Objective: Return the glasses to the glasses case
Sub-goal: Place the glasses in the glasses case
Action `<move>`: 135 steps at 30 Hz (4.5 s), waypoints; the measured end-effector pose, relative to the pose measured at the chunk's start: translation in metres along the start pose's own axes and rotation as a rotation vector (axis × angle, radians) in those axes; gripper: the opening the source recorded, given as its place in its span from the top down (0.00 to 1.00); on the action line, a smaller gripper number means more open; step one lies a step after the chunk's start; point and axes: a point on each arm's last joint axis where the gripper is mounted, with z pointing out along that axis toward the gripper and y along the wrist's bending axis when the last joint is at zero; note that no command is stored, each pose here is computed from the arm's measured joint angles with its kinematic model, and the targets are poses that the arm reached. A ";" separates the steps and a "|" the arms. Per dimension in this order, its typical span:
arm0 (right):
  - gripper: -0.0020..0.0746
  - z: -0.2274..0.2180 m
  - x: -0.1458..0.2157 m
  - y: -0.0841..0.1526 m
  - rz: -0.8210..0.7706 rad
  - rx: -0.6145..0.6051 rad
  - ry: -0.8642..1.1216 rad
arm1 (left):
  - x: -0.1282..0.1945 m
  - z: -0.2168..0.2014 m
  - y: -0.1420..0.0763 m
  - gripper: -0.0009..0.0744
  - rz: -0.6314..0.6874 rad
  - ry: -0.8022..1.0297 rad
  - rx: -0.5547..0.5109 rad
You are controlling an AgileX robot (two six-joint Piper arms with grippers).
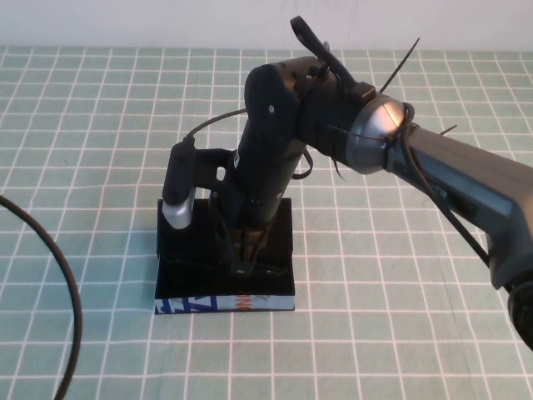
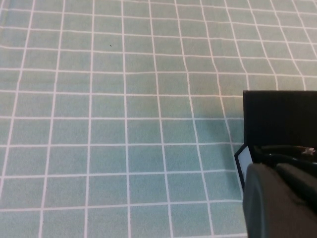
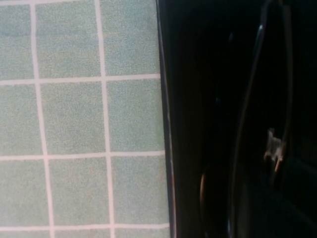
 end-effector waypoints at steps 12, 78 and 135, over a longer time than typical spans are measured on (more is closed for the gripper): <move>0.96 -0.022 -0.006 -0.006 0.029 0.106 -0.040 | 0.016 0.027 -0.022 0.99 0.252 0.155 0.282; 0.96 0.026 0.007 -0.012 0.053 -0.114 -0.090 | 0.024 0.071 -0.021 0.99 0.243 0.135 0.296; 0.83 0.023 -0.037 0.003 0.033 -0.083 -0.384 | 0.023 0.071 -0.021 0.99 0.244 0.125 0.289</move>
